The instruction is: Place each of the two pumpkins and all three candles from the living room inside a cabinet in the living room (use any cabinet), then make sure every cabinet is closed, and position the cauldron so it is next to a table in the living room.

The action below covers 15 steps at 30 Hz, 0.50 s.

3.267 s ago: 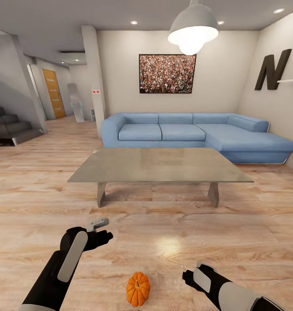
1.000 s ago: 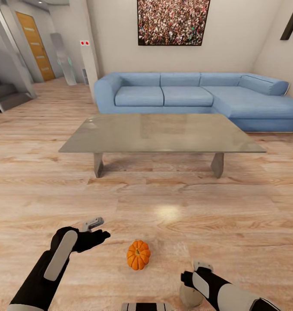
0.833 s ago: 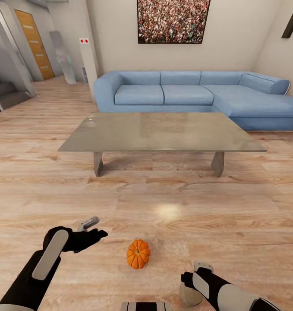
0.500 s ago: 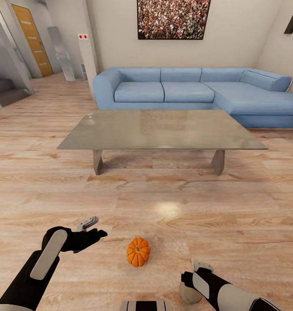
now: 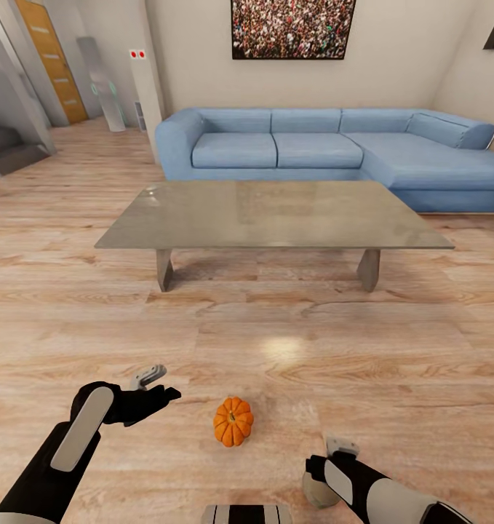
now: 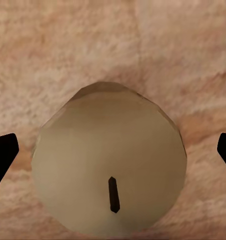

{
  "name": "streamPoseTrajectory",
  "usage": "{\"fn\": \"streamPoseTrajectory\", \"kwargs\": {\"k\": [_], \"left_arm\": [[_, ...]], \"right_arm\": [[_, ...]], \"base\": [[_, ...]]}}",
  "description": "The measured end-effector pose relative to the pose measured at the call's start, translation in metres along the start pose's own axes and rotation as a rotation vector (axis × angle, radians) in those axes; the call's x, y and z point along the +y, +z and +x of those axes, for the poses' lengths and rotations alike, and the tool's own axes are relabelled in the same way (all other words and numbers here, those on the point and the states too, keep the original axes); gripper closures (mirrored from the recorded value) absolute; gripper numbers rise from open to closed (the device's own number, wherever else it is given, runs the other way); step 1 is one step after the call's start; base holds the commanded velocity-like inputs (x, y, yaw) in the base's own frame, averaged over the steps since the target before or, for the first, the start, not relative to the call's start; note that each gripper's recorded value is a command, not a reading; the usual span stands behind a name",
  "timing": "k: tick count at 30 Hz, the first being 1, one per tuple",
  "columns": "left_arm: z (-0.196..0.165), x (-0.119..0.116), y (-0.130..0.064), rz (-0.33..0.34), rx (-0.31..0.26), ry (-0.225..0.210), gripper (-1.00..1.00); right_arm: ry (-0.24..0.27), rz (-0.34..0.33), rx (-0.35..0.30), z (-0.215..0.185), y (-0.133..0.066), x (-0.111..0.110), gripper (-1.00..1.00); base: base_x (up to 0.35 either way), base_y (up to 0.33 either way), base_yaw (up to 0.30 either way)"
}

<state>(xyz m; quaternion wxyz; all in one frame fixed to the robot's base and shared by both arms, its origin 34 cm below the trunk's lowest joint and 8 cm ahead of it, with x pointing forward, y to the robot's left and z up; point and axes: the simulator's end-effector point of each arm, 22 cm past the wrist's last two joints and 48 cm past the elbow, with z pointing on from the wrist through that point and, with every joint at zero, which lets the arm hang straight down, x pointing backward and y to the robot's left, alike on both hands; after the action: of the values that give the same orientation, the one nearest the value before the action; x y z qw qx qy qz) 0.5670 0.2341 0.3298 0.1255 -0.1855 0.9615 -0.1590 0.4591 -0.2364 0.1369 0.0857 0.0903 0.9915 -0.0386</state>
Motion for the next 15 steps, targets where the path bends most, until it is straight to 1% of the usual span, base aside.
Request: {"fn": "streamPoseTrajectory", "kwargs": {"k": [4, 6, 9, 12, 15], "left_arm": [[0.0036, 0.0046, 0.0065, -0.007, 0.014, -0.005, -1.0], [0.0036, 0.0045, 0.0065, -0.006, 0.014, -0.006, -1.0], [0.0037, 0.0043, 0.0065, -0.005, 0.014, -0.007, -1.0], [0.0037, 0.0042, 0.0065, -0.005, 0.014, -0.007, -1.0], [0.0037, 0.0042, 0.0065, -0.005, 0.014, -0.007, -1.0]], "right_arm": [[-0.002, 0.002, 0.013, 0.0063, 0.0054, -0.0005, -1.0], [-0.003, 0.002, 0.012, 0.0061, 0.0054, -0.0004, -1.0], [0.001, -0.005, -0.006, 0.0022, 0.0054, 0.0012, -1.0], [0.003, -0.03, -0.014, 0.0005, 0.0054, 0.0063, -1.0], [-0.01, -0.037, -0.02, -0.0005, 0.0055, 0.0075, -1.0]], "base": [[0.0, 0.0, 0.0], [0.0, 0.0, 0.0], [0.0, 0.0, 0.0], [0.0, 0.0, 0.0], [0.0, 0.0, 0.0]]}}
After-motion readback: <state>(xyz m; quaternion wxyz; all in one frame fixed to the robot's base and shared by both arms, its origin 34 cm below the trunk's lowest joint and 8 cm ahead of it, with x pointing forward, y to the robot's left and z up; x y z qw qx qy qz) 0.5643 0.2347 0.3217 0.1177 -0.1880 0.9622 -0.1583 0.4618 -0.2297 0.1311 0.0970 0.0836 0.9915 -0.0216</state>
